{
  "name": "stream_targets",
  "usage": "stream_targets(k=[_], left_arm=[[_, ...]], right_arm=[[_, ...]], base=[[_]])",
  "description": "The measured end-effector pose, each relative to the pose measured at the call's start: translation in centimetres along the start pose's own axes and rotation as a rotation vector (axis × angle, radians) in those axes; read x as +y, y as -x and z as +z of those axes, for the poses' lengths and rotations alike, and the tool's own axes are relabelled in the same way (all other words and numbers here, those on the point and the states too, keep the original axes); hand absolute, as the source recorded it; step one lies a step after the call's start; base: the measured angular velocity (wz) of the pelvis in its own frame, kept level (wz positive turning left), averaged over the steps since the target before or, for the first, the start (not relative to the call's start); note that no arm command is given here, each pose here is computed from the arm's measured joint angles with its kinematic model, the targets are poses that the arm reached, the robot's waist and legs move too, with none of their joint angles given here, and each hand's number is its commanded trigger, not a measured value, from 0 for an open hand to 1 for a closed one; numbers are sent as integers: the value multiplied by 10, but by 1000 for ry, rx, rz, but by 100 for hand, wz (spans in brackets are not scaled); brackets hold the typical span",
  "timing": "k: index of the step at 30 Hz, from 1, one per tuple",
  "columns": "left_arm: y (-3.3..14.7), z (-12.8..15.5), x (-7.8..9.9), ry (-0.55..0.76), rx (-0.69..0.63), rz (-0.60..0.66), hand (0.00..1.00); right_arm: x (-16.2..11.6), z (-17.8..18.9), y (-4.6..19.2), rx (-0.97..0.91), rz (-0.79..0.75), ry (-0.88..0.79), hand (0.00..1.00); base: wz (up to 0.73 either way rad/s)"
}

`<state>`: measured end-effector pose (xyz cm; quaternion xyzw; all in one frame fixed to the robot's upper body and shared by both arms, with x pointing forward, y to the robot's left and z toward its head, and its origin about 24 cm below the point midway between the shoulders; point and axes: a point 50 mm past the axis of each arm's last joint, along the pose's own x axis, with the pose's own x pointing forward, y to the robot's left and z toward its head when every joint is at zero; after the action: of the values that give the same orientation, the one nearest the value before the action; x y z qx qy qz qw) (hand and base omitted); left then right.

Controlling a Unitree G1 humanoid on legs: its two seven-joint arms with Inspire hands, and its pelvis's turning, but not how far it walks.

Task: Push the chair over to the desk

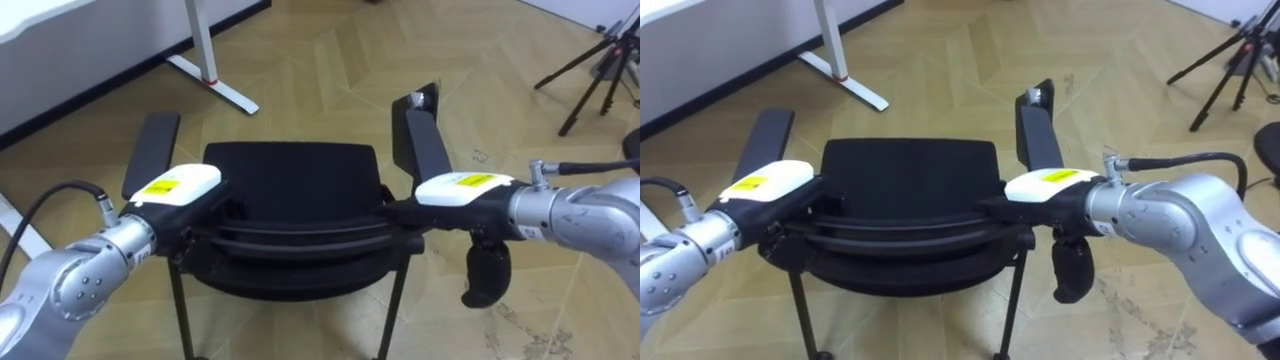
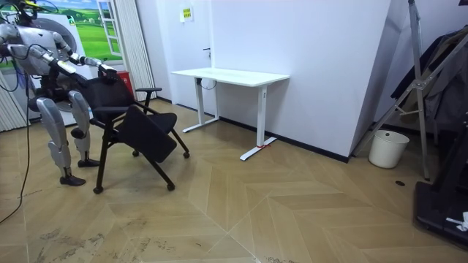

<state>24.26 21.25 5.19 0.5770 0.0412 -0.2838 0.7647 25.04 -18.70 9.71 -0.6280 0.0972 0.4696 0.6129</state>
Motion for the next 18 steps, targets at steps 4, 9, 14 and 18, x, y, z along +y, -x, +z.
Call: stream_targets(k=[4, 9, 14, 18], left_arm=[[0, 1, -1, -1, -3, 2, 100], [-1, 1, -3, 4, 2, 9, 100], [-3, 1, -4, 16, 9, 14, 100], [-5, 4, -8, 27, 12, 21, 100]], right_arm=[[2, 0, -1, 6, -16, -2, 0], [6, -1, -2, 16, -50, -2, 0], [11, -3, -12, 39, -106, -11, 0], [15, -7, -21, 62, -161, -58, 0]], base=[[0], [0], [3], [8]])
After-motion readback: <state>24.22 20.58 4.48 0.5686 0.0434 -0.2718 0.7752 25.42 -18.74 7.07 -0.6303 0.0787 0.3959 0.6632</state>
